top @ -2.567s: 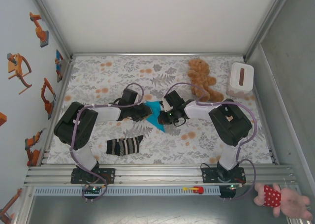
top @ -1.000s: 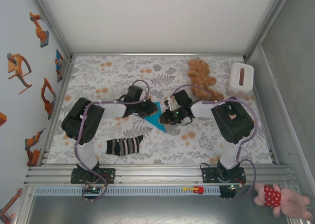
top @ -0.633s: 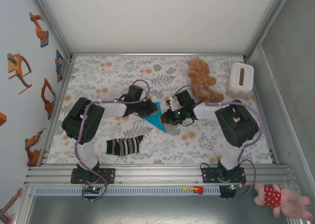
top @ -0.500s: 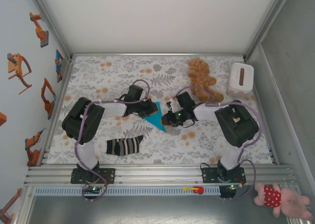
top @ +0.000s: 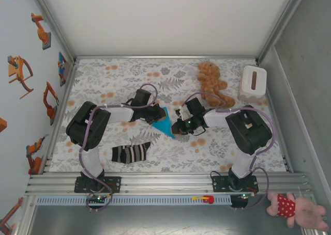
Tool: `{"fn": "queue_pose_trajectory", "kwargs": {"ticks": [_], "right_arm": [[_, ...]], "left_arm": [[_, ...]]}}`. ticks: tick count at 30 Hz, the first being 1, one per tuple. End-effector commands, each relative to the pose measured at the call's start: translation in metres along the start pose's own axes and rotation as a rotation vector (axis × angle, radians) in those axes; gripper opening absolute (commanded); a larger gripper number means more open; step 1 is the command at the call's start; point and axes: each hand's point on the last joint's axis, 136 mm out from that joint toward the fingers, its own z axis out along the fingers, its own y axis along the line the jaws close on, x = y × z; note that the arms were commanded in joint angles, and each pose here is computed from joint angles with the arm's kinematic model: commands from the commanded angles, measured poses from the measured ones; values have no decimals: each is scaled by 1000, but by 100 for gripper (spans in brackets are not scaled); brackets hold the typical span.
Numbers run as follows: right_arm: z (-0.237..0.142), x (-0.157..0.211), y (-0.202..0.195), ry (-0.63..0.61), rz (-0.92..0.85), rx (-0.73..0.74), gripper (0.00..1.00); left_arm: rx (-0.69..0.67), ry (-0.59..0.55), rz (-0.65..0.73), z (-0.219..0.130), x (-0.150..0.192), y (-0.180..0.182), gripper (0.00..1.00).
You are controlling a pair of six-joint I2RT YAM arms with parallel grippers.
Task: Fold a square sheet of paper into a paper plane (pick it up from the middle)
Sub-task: Fourth fold the wing at the center of the table.
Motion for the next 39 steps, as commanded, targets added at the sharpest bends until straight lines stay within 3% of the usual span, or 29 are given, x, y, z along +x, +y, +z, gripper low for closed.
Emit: {"fn": "queue_pose_trajectory", "kwargs": {"ticks": [1,9,14,21,35,39], "right_arm": [[1,6,-6,15,-4,18,10],[-2,3,-2,-2,-13,10,9],[-16,-4,6,-51,-45,45,18],[-18,-4,3,-50,-53,115,20],[-9,1,10,-18,-73,102,15],[-5,3,7,-5,-64,99,9]], "left_arm": [[-21,7,11,4,-2,3,13],[-16,6,15,1,-2,1,13],[-10,10,17,0,-1,-1,13],[-3,16,20,-1,1,-2,13],[-9,20,14,0,2,0,13],[-11,18,14,0,2,1,13]]}}
